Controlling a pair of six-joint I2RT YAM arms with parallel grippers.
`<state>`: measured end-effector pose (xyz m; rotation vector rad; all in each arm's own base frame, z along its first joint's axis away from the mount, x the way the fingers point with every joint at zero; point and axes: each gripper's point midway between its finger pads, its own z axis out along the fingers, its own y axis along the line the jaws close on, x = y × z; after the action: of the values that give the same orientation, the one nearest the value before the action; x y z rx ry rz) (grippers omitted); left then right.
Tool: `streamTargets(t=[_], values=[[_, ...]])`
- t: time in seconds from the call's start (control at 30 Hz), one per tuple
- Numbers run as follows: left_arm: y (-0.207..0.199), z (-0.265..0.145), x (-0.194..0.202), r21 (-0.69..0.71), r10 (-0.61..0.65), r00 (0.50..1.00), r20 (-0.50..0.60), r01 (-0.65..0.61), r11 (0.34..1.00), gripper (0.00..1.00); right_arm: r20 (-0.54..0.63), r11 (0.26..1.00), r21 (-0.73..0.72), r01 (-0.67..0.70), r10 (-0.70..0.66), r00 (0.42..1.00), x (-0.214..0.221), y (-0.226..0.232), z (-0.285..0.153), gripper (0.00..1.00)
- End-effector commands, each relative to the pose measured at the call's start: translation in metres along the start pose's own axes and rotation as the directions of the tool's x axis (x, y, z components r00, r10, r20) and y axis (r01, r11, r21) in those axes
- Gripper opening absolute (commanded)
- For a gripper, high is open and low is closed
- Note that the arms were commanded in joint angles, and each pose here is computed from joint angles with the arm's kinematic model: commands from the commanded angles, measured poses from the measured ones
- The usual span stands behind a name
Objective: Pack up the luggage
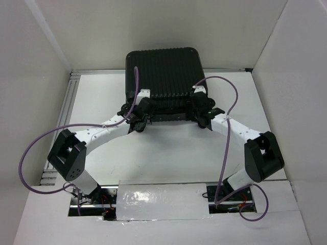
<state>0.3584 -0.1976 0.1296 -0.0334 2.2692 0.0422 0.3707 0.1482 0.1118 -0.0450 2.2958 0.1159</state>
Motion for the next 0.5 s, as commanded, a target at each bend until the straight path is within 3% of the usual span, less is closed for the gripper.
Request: streamTargets(t=[0.0, 0.13, 0.27, 0.47], values=[[0.029, 0.010, 0.013, -0.107, 0.009, 0.999, -0.032, -0.012, 0.994, 0.59, 0.047, 1.000, 0.017, 0.022, -0.022, 0.999, -0.014, -0.003, 0.009, 0.57], [0.028, 0.011, 0.015, -0.097, 0.017, 0.999, -0.037, -0.020, 0.995, 0.57, 0.078, 0.999, 0.008, 0.040, -0.040, 0.996, -0.017, -0.005, 0.010, 0.57], [0.029, 0.012, 0.013, -0.092, 0.006, 0.999, -0.034, -0.009, 0.996, 0.57, 0.115, 1.000, -0.011, 0.017, -0.016, 0.993, -0.027, -0.008, 0.008, 0.51], [0.029, 0.015, 0.016, -0.096, 0.010, 0.999, -0.041, -0.014, 0.995, 0.57, 0.067, 0.999, -0.034, -0.004, 0.007, 0.998, -0.013, -0.009, 0.017, 0.33]])
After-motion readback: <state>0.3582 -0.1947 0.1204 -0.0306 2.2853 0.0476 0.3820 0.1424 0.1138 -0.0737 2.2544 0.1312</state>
